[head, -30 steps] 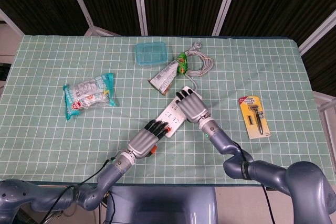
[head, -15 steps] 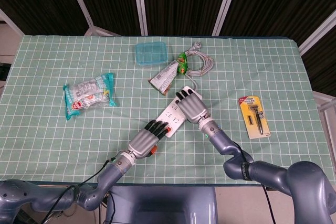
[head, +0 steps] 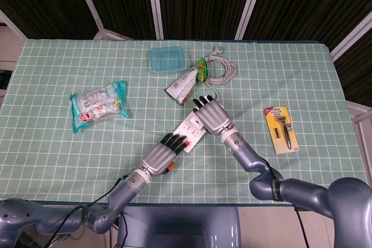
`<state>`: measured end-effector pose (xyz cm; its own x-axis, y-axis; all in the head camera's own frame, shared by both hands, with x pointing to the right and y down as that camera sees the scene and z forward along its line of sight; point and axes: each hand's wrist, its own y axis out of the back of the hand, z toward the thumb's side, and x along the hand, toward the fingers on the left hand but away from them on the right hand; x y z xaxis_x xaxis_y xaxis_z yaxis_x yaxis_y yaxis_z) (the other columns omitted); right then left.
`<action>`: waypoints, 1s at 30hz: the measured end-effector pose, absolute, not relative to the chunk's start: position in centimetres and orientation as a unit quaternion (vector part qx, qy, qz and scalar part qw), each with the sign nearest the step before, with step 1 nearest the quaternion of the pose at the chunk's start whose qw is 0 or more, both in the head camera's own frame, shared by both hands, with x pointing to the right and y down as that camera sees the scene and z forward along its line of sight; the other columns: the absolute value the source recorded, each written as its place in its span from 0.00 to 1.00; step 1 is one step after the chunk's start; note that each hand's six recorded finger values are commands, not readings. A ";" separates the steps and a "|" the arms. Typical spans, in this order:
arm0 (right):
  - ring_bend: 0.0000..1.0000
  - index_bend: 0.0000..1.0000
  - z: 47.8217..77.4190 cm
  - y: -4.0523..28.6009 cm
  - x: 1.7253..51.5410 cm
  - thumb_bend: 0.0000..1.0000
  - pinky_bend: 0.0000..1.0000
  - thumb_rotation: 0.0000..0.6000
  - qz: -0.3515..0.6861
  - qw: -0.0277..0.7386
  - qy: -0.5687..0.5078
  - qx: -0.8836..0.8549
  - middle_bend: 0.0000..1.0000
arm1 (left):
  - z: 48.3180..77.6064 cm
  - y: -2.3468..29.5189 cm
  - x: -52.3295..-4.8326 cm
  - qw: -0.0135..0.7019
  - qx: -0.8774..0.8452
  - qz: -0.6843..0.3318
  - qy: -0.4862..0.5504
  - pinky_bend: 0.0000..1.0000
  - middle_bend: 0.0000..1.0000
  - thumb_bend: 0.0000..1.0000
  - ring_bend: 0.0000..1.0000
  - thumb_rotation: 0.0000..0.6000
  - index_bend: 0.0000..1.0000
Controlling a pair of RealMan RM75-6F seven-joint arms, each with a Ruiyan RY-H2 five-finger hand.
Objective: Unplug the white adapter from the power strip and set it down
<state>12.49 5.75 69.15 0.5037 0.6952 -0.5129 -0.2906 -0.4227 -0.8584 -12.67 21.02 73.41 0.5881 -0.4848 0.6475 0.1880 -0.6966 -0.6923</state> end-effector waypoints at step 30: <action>0.12 0.49 66.4 6.0 23.9 0.63 0.23 1.00 0.587 0.472 -0.197 -0.627 0.17 | 63.0 13.7 -17.9 0.405 -0.776 -0.414 0.250 0.10 0.05 0.34 0.02 1.00 0.10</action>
